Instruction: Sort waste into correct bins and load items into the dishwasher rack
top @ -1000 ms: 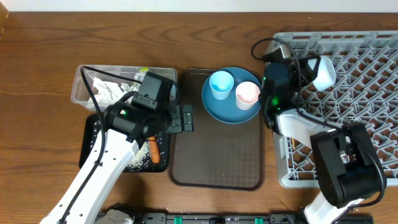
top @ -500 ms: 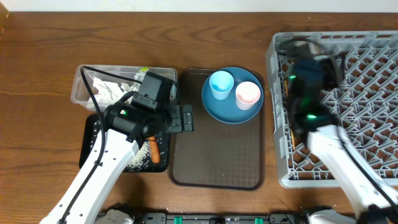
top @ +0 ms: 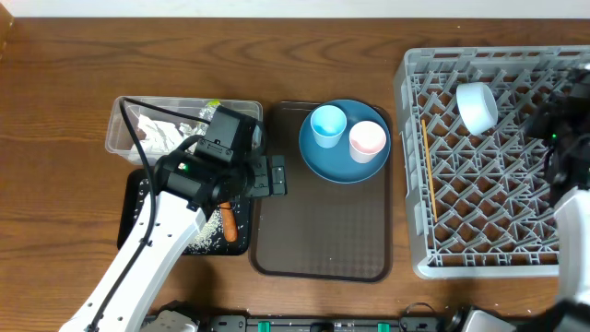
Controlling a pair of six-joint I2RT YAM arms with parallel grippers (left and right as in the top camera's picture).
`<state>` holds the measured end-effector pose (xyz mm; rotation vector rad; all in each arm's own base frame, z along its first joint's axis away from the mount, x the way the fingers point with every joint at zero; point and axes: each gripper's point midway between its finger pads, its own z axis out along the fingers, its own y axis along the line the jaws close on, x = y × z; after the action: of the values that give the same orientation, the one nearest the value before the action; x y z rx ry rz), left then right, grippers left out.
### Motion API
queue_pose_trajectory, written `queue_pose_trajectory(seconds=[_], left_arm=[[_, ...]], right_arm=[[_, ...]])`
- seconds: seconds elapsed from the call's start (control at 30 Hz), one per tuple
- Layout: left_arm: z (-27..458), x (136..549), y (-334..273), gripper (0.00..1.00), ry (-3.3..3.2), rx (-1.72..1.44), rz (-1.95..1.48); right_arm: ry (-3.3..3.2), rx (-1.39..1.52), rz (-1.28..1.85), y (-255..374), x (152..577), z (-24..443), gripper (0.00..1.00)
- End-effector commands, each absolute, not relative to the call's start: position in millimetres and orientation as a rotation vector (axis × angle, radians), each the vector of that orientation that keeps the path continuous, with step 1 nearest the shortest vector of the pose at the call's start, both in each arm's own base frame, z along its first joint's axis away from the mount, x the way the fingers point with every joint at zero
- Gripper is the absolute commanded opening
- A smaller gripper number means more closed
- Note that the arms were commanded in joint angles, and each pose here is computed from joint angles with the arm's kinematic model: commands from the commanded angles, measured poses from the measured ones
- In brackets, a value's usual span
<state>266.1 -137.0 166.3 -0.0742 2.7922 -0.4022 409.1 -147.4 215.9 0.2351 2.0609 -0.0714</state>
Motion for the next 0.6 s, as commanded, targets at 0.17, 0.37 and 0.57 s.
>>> queue_pose_trajectory(seconds=[0.17,0.37,0.57], left_arm=[[172.3,268.2,-135.9,1.00,2.775,-0.076,-0.405],[172.3,268.2,-135.9,1.00,2.775,-0.076,-0.405],[172.4,268.2,-135.9,1.00,2.775,-0.076,-0.405]], right_arm=[[2.168,0.205,0.301,-113.1,434.3,147.1,0.01],[2.202,0.137,0.405,-79.2,442.0,131.2,0.01],[2.217,0.108,0.426,-64.8,441.6,131.1,0.01]])
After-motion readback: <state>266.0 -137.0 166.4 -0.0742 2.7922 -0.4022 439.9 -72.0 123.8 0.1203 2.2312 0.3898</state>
